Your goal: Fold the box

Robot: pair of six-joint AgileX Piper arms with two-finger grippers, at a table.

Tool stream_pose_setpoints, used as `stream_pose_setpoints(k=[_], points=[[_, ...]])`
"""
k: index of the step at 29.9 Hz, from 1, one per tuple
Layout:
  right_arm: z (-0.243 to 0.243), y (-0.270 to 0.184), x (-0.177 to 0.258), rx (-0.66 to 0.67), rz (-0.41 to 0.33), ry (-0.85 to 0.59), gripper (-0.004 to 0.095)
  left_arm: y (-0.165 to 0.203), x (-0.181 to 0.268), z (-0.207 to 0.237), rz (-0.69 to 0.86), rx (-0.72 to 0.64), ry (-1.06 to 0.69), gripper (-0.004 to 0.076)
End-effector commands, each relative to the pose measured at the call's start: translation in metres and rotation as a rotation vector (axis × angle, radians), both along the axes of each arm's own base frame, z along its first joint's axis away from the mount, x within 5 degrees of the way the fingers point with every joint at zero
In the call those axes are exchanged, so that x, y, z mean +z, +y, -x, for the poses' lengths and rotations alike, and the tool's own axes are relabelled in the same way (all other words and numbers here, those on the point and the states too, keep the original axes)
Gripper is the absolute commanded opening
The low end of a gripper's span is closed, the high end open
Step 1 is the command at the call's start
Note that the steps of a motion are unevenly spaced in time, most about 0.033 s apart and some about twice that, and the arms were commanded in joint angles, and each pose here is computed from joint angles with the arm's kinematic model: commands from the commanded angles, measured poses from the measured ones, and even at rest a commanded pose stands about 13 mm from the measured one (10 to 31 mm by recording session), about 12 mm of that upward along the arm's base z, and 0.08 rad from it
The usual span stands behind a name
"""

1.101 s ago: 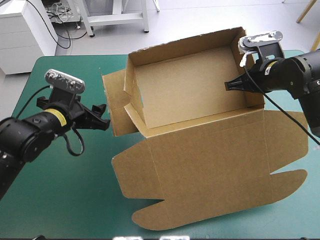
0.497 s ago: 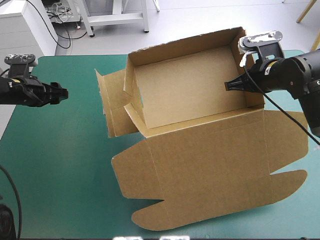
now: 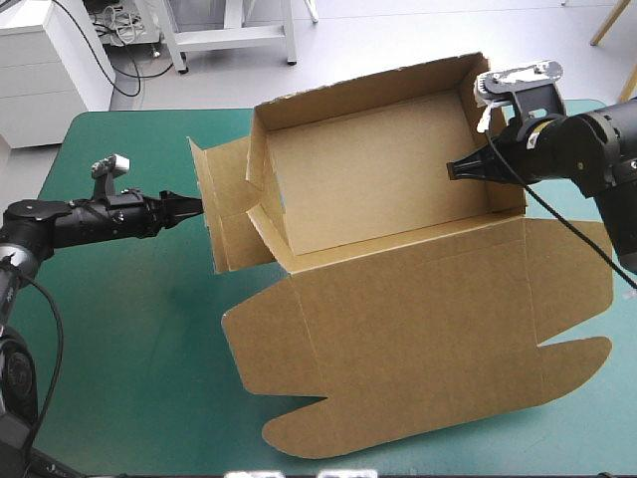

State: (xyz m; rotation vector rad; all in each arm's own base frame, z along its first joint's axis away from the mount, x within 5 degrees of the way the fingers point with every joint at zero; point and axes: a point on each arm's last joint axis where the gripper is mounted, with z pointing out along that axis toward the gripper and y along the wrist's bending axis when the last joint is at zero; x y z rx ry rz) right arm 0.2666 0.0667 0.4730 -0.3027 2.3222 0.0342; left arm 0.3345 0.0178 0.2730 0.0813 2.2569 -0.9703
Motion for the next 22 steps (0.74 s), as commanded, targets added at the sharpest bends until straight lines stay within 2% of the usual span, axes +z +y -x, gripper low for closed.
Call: stream_pose_setpoints(k=[1, 9, 16, 22], points=[[0.009, -0.002, 0.023, 0.007, -0.043, -0.139, -0.0021, -0.02, 0.014, 0.002, 0.062, 0.004, -0.098, 0.0493], [-0.022, 0.006, -0.002, 0.005, -0.016, -0.054, -0.0021, -0.068, 0.028, 0.006, 0.229, -0.151, -0.197, 0.0493], [-0.055, 0.015, -0.034, 0.005, 0.01, 0.042, -0.0021, -0.078, 0.048, 0.015, 0.402, -0.242, -0.252, 0.0493], [-0.069, 0.02, -0.048, 0.013, 0.022, 0.067, -0.0021, -0.08, 0.061, 0.022, 0.473, -0.285, -0.3, 0.0493]])
